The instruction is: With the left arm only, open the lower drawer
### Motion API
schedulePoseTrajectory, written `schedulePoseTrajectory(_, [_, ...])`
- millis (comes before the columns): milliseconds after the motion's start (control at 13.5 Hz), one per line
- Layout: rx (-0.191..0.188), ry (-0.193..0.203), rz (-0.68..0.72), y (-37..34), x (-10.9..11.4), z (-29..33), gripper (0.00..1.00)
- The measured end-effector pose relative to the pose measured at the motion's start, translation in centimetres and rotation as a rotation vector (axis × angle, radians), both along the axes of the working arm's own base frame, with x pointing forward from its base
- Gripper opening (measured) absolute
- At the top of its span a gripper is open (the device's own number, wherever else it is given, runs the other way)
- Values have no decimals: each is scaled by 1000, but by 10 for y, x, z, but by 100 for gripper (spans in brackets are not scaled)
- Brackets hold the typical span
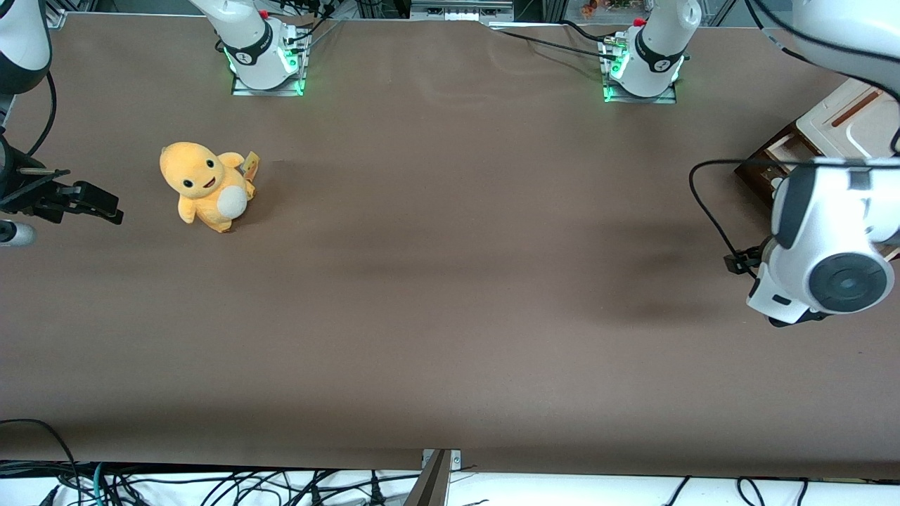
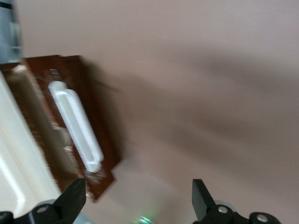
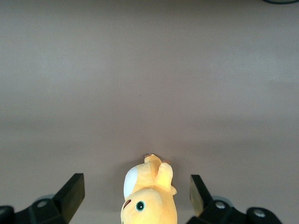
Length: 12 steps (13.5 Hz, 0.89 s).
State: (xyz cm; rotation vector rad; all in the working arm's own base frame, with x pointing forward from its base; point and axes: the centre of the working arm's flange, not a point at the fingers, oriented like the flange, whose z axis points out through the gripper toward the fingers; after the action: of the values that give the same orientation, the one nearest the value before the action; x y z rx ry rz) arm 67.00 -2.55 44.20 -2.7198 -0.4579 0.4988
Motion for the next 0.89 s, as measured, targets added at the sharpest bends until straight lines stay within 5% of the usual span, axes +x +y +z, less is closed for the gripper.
schedulePoseTrajectory(369, [-233, -122, -67, -30, -6, 78, 100])
schedulePoseTrajectory(517, [-304, -226, -176, -38, -13, 112, 100])
schedulePoseTrajectory(665, [-339, -295, -269, -33, -31, 126, 100])
schedulePoseTrajectory(886, [-363, -290, -320, -32, -67, 119, 100])
